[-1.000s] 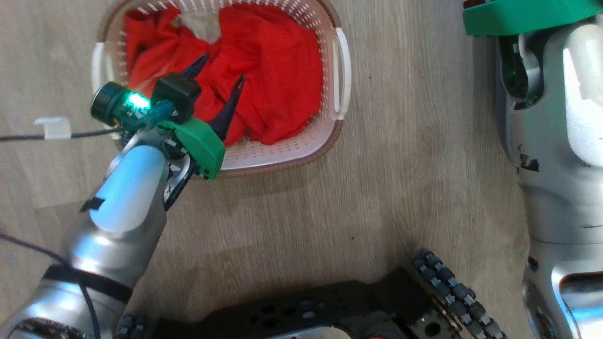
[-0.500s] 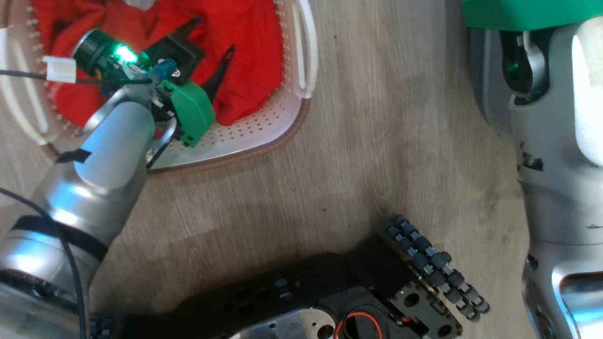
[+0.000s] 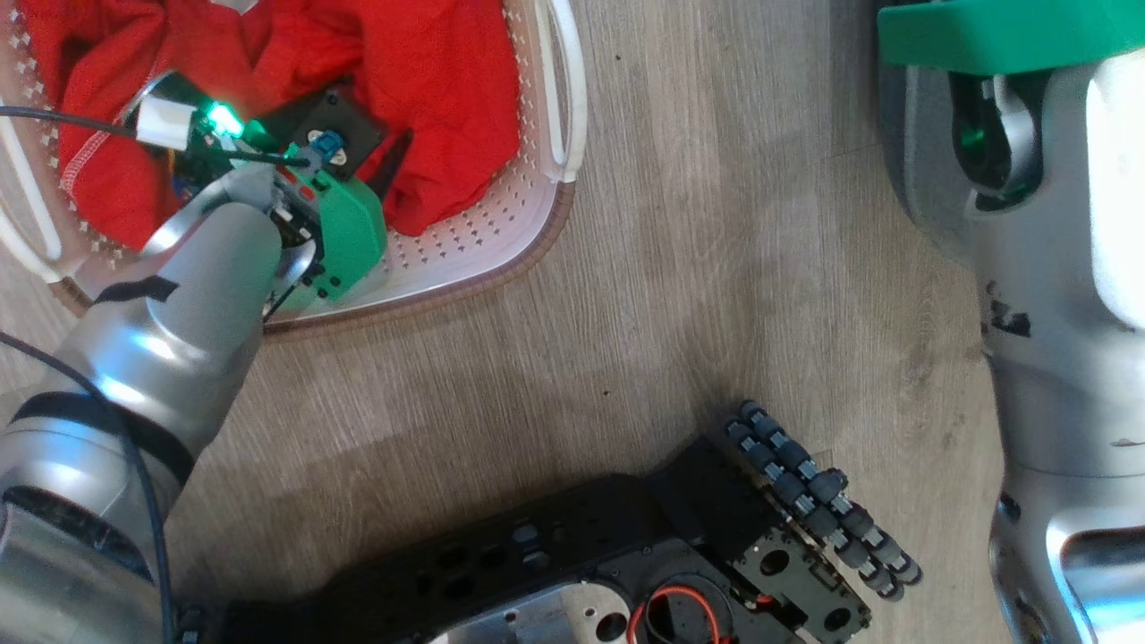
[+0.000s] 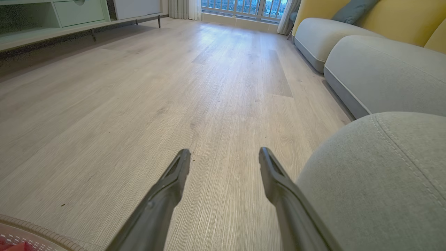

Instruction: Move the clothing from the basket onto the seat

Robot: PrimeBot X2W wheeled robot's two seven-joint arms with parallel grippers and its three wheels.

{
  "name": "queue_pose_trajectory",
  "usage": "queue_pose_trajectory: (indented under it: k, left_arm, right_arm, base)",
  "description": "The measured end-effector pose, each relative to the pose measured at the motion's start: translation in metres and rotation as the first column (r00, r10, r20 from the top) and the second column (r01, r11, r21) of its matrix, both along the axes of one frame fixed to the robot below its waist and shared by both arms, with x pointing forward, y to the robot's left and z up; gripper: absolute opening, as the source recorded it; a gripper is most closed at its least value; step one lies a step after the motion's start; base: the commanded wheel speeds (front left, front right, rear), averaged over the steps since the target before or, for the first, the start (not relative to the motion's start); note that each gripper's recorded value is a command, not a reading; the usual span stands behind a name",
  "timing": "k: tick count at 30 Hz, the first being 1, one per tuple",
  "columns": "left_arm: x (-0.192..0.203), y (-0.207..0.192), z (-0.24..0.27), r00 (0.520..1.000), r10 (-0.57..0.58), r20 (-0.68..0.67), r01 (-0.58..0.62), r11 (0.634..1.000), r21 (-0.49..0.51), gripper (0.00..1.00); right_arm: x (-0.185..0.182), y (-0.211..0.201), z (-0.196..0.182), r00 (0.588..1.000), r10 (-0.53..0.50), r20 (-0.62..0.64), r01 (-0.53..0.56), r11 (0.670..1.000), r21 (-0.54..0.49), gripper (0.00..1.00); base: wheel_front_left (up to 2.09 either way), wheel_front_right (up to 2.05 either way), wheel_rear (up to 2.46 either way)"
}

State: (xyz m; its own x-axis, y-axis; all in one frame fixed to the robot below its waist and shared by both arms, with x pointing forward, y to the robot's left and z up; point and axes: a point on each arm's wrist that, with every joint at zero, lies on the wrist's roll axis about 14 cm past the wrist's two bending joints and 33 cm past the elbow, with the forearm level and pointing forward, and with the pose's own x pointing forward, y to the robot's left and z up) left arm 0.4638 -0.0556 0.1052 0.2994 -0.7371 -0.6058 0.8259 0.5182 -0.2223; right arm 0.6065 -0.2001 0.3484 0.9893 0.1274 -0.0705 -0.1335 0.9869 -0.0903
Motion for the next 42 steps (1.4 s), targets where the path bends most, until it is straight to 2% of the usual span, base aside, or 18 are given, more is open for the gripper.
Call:
queue_pose_trajectory:
  k: [1,2,8,15,24,29,33,42]
  left_arm:
    - [-0.002,-0.001,0.000,1.000,-0.001,-0.006,0.001,1.000,0.000,0.64]
    - [-0.003,-0.001,0.000,1.000,0.000,-0.013,0.000,1.000,-0.001,0.00]
    - [0.005,-0.010,0.012,0.999,0.048,-0.024,-0.049,0.997,-0.052,0.00]
    - [0.043,-0.005,0.044,0.987,0.158,0.019,-0.154,0.980,-0.126,0.00]
    - [0.046,0.013,0.111,0.962,0.269,0.052,-0.255,0.948,-0.189,0.00]
    - [0.064,0.033,0.169,0.917,0.385,0.108,-0.350,0.903,-0.250,0.00]
    - [0.064,0.044,0.193,0.890,0.439,0.122,-0.394,0.877,-0.277,0.00]
    - [0.059,0.069,0.274,0.798,0.580,0.165,-0.486,0.781,-0.392,0.00]
  right_arm:
    - [-0.001,0.000,-0.001,1.000,-0.001,-0.003,0.001,1.000,0.000,1.00]
    - [-0.002,-0.001,-0.002,1.000,-0.003,-0.007,0.003,1.000,0.000,1.00]
    - [-0.004,-0.003,0.001,1.000,-0.011,-0.007,0.011,1.000,0.003,1.00]
    - [-0.004,-0.004,0.021,1.000,-0.016,0.018,0.016,0.999,0.029,1.00]
    - [-0.014,0.003,0.069,0.998,-0.014,0.065,0.010,0.999,0.049,1.00]
    - [-0.029,0.010,0.094,0.997,-0.013,0.076,0.007,0.997,0.075,1.00]
    - [-0.036,0.015,0.111,0.995,-0.005,0.096,-0.003,0.997,0.084,1.00]
    - [-0.063,0.031,0.144,0.993,0.015,0.116,-0.027,0.994,0.109,1.00]
  base:
    - [0.00,0.00,0.00]
    - [0.00,0.00,0.00]
    - [0.00,0.00,0.00]
    - [0.00,0.00,0.00]
    - [0.00,0.00,0.00]
    - [0.00,0.00,0.00]
    - [0.00,0.00,0.00]
    - [0.00,0.00,0.00]
